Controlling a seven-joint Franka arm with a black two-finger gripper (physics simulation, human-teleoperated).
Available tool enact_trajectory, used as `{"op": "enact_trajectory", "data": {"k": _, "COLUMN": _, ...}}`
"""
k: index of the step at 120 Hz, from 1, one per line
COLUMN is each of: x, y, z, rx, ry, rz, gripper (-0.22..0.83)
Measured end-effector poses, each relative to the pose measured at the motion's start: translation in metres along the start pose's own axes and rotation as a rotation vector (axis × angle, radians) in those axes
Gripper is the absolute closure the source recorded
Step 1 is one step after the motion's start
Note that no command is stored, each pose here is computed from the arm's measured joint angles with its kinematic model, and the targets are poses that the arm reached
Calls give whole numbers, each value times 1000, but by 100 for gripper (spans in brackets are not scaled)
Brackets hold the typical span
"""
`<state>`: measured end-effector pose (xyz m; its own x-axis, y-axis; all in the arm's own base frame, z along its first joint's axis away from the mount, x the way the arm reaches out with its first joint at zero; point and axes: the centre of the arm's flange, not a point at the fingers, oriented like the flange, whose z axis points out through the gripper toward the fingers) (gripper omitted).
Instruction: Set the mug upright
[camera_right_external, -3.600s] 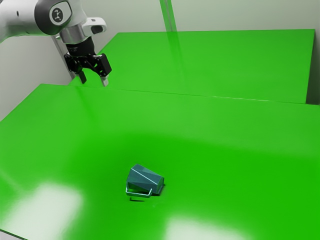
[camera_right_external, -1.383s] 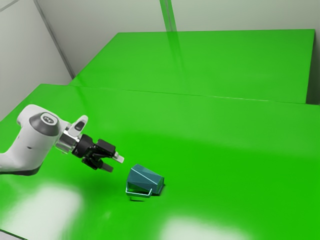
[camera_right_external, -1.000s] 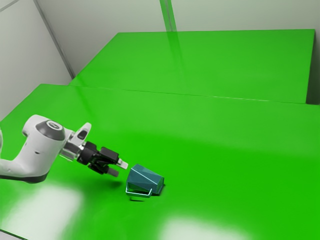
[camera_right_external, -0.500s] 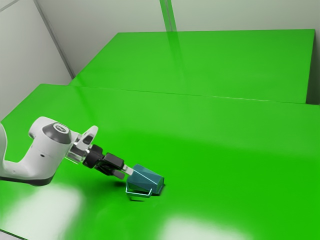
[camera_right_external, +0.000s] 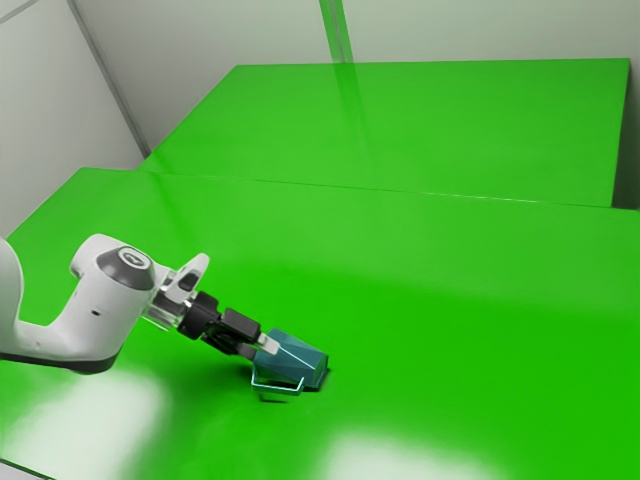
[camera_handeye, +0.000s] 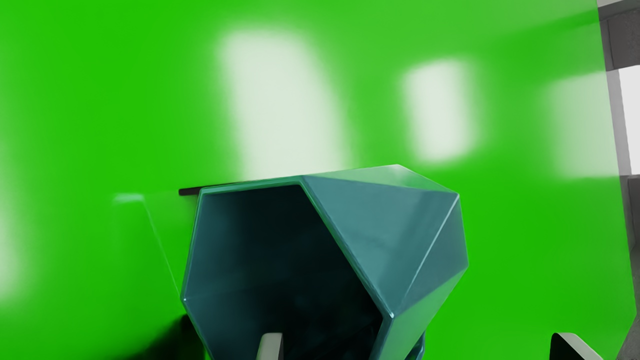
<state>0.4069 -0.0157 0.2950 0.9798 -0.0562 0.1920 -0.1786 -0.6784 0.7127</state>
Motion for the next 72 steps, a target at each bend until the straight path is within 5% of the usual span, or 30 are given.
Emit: {"op": "enact_trajectory", "data": {"k": 72, "x": 0, "y": 13, "z": 22, "rx": -6, "ry": -24, "rz": 12, "gripper": 11}}
